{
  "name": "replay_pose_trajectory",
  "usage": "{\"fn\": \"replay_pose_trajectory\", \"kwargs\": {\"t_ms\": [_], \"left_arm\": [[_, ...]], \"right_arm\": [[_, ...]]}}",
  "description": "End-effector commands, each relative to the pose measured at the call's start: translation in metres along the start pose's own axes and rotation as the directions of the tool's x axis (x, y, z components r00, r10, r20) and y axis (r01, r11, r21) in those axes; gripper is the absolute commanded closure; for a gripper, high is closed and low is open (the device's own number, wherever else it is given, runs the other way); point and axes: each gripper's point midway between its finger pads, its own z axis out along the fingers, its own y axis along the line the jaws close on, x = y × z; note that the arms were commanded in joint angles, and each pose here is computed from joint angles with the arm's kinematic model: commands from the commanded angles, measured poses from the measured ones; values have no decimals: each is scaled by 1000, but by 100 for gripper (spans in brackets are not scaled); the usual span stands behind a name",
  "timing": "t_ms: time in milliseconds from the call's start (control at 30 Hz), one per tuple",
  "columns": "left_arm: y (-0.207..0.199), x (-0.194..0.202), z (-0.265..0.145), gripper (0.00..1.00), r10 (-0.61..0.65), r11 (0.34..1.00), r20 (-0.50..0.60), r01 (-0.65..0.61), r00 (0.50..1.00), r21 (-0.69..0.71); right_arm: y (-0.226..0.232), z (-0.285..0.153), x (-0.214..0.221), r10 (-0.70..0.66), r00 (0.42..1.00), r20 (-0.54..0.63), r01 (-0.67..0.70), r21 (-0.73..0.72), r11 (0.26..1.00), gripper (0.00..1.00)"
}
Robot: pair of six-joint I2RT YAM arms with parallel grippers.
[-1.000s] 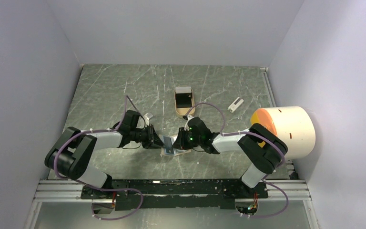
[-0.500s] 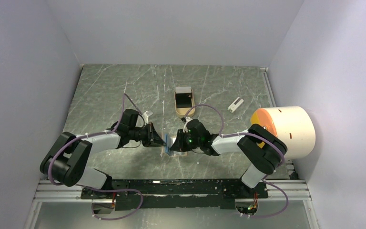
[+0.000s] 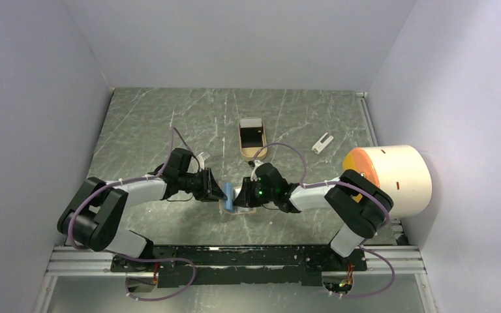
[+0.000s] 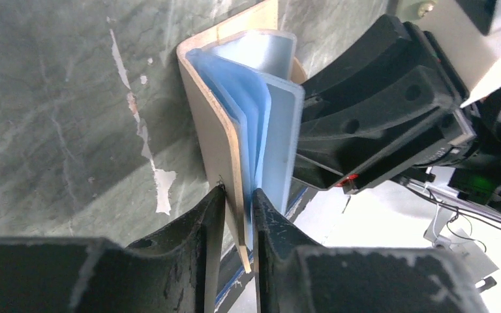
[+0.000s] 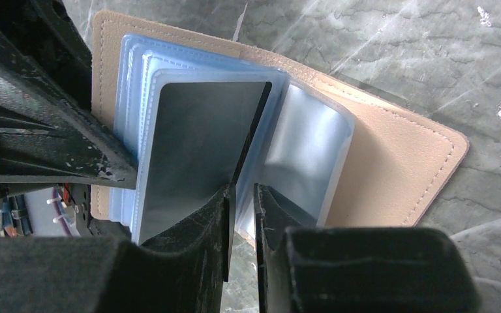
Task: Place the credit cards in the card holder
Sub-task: Insert the credit card into the card holder.
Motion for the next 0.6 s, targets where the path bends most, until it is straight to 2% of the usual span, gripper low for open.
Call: {"fn": "replay_pose_trajectory", "kwargs": {"t_ms": [0,467,567], "left_arm": [[8,-1,4,72,15,998,-12,-16,1000,-57],[1,-5,7,73,15,997,-6,-15,1000,-72],[-5,-6,4,89,15,998,-5,-16,1000,-67]], "right_arm": [[-7,-1,8,-7,1000,-15,7,29,1000,79],[-9,-6,3,-31,1000,2,31,55,998,79],[-14,-11,-4,-51,999,17,49,100,994,74]]}}
